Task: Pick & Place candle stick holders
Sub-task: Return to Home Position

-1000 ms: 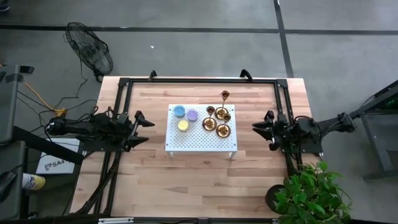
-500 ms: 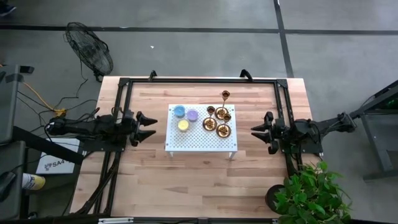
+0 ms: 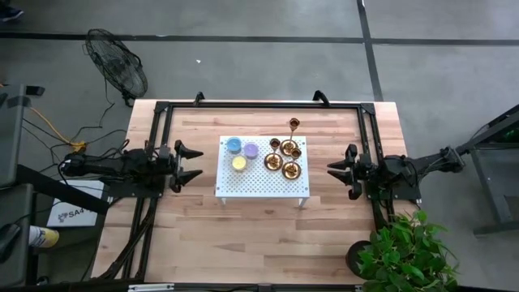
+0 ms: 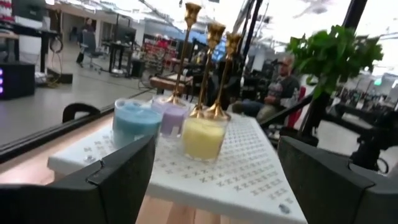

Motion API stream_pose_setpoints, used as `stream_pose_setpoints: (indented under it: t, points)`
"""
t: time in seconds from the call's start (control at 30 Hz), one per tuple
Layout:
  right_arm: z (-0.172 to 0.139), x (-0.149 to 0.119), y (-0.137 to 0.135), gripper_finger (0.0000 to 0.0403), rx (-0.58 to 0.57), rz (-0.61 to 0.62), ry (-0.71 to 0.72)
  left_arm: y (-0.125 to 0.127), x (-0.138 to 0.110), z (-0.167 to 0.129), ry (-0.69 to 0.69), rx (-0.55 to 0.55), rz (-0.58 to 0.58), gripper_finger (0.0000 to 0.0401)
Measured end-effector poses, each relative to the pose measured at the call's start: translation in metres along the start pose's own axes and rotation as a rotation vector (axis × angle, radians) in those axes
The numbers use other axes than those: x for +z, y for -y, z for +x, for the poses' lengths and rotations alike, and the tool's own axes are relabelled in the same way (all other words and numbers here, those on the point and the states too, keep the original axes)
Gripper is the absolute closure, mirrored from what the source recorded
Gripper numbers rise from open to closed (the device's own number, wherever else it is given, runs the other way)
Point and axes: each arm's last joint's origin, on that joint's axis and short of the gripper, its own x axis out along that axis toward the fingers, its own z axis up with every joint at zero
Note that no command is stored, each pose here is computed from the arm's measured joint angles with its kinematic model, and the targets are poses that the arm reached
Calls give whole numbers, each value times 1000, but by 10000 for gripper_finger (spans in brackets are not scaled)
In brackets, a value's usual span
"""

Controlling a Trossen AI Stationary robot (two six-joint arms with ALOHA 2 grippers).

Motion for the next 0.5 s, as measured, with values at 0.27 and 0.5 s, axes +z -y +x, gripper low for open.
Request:
stream_pose_setpoints:
  t: [0.27,0.5]
  points:
    - [0,0,0,301,2,1,1,-1,-8,0,-79,14,15,66]
    - [0,0,0,301,2,3,1,-2,-12,-1,-122,19,25,66]
